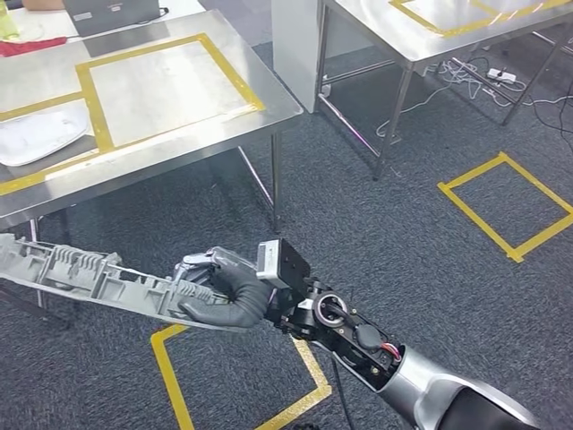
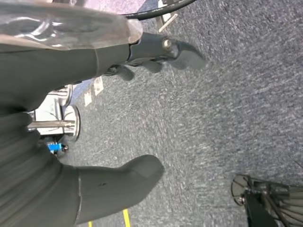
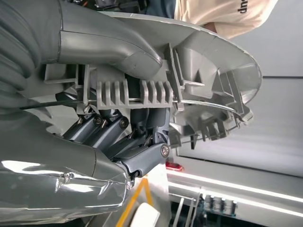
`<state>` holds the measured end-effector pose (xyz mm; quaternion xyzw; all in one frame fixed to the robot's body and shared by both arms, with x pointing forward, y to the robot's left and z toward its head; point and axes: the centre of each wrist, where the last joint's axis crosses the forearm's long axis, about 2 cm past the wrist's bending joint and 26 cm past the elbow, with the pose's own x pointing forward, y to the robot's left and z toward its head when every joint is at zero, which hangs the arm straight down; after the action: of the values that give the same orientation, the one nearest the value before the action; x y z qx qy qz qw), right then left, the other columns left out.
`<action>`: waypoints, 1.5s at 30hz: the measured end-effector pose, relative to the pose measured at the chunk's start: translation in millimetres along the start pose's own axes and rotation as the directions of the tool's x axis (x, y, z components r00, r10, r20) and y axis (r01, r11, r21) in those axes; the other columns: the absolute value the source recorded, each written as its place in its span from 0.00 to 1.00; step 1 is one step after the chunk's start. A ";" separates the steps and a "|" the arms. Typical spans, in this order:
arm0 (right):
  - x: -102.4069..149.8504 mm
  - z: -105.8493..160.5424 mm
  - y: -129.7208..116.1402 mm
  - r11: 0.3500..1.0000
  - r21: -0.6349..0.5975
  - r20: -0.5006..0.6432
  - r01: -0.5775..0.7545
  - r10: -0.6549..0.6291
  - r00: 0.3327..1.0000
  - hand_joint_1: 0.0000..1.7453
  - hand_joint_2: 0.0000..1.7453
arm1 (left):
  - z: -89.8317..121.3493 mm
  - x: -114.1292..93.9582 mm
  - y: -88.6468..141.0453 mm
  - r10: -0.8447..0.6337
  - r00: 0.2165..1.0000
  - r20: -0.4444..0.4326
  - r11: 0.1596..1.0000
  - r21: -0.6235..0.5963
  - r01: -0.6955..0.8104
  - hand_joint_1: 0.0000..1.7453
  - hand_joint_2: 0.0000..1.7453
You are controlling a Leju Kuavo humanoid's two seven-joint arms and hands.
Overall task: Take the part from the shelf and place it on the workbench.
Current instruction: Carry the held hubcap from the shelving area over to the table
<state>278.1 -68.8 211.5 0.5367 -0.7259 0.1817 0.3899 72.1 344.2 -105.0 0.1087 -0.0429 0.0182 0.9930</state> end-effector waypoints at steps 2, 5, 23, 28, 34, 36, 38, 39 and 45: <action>0.0 0.0 0.0 1.000 0.001 0.001 0.000 0.000 1.000 1.00 1.00 | -0.1 -0.1 0.6 0.000 1.000 0.000 1.000 0.001 0.000 0.00 1.00; 0.1 -0.1 0.0 1.000 0.003 0.002 0.001 -0.001 1.000 1.00 1.00 | 0.0 1.0 0.3 0.000 1.000 0.002 1.000 0.001 0.000 0.00 1.00; 0.6 -0.6 -0.2 1.000 0.007 0.009 -0.001 0.001 1.000 1.00 1.00 | -0.1 1.1 1.7 0.001 1.000 0.002 1.000 0.003 -0.001 0.00 1.00; 0.2 0.3 -0.1 1.000 0.006 0.008 0.000 0.000 1.000 1.00 1.00 | -0.2 0.4 1.5 0.000 1.000 0.001 1.000 0.003 0.000 0.00 1.00; 0.6 -0.1 -0.5 1.000 0.012 0.006 -0.015 0.015 1.000 1.00 1.00 | 0.0 -0.4 0.1 0.000 1.000 0.000 1.000 -0.001 0.000 0.00 1.00; 0.6 0.0 -0.4 1.000 0.015 0.001 -0.027 0.027 1.000 1.00 1.00 | -0.1 0.1 0.5 0.000 1.000 0.001 1.000 0.000 0.000 0.00 1.00; 0.7 -0.1 -0.3 0.999 0.014 -0.002 -0.034 0.034 0.999 1.00 1.00 | 0.0 0.6 0.6 0.000 1.000 0.001 1.000 0.000 0.000 0.00 1.00; 0.8 -0.2 -0.3 0.999 0.014 -0.003 -0.034 0.034 0.999 1.00 1.00 | -0.1 0.5 0.9 0.000 1.000 0.001 1.000 0.000 0.000 0.00 1.00; 0.5 0.2 0.0 0.999 0.014 -0.004 -0.033 0.033 0.999 1.00 1.00 | -0.6 -2.5 3.3 -0.001 1.000 -0.004 1.000 0.005 0.001 0.00 1.00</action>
<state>277.9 -69.2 211.8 0.5267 -0.7327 0.1942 0.3847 69.5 347.5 -105.1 0.1112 -0.0407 0.0182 0.9928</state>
